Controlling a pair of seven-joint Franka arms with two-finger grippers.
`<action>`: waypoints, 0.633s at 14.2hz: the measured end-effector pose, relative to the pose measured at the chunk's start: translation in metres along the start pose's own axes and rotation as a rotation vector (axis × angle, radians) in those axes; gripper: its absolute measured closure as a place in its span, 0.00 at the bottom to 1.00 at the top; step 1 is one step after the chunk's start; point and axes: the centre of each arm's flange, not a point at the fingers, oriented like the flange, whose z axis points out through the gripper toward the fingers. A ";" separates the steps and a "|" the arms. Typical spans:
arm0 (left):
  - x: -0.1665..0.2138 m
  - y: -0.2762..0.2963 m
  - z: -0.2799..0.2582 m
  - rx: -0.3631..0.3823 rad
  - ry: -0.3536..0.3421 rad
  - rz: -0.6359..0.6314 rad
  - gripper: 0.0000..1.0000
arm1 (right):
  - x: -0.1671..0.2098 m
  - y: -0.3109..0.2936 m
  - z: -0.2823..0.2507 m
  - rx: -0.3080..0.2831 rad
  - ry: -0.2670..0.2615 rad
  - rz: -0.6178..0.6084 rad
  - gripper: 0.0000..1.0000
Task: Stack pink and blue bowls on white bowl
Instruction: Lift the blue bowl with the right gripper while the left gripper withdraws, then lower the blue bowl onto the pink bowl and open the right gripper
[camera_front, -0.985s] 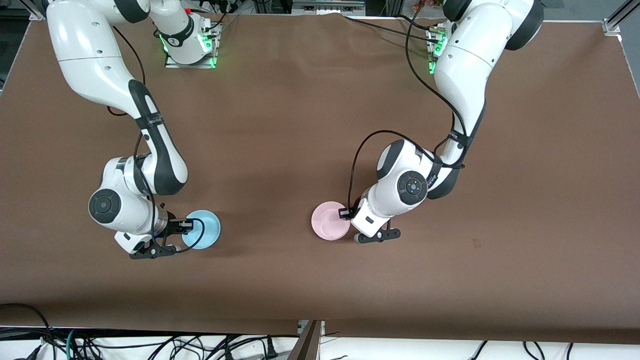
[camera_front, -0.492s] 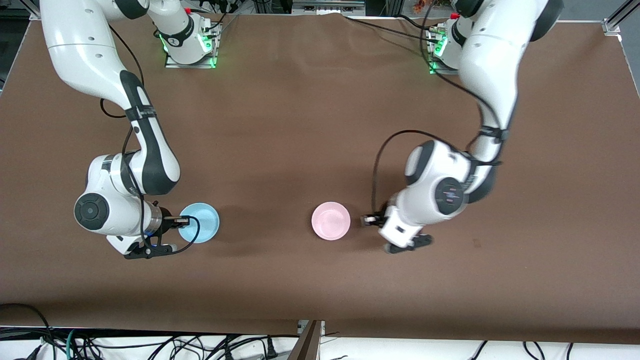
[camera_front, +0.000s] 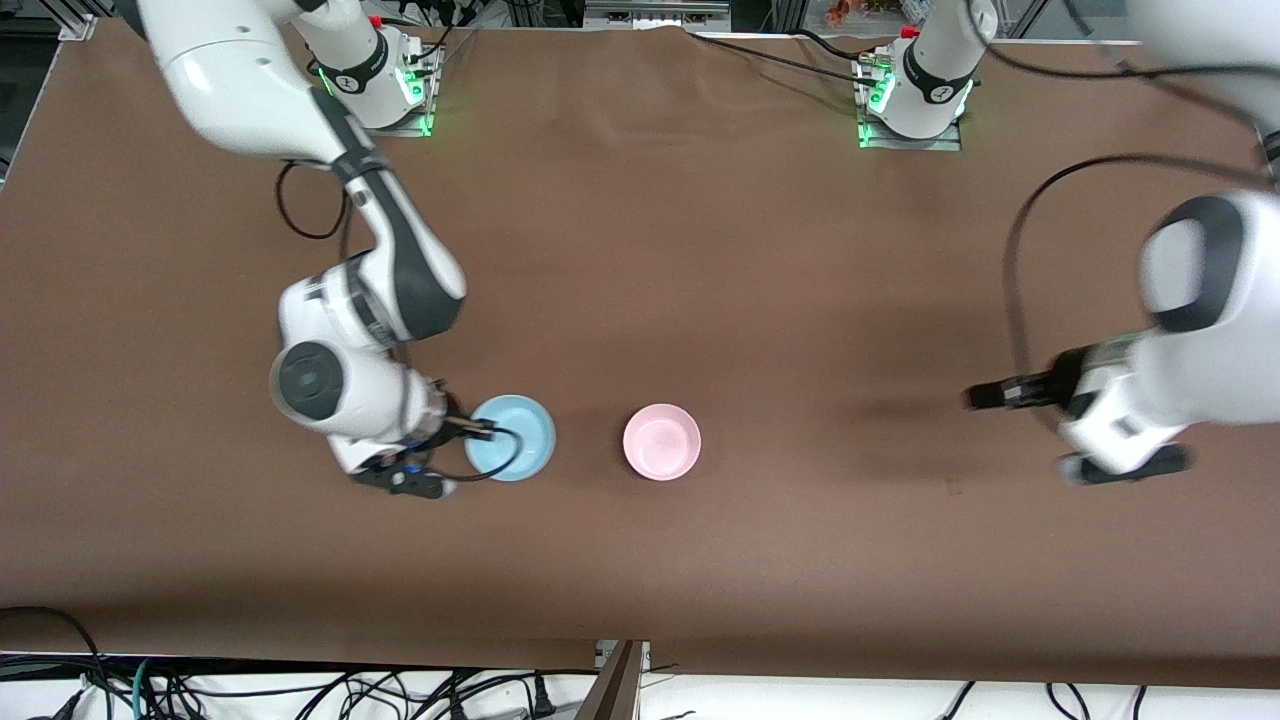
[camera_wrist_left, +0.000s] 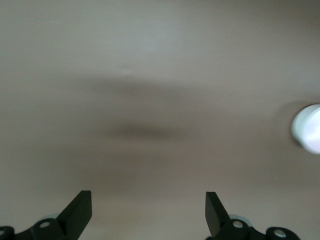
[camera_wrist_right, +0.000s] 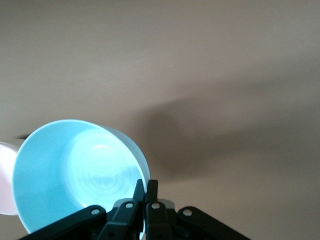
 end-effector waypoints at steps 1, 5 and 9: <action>-0.012 -0.012 -0.017 0.021 0.004 0.001 0.00 | -0.014 -0.023 0.007 0.020 0.009 0.048 0.98; -0.068 -0.023 -0.062 0.028 0.022 0.004 0.00 | -0.088 -0.115 0.059 0.122 0.035 0.208 0.98; -0.105 -0.016 -0.076 0.063 -0.003 0.031 0.00 | -0.113 -0.147 0.079 0.146 0.047 0.245 0.98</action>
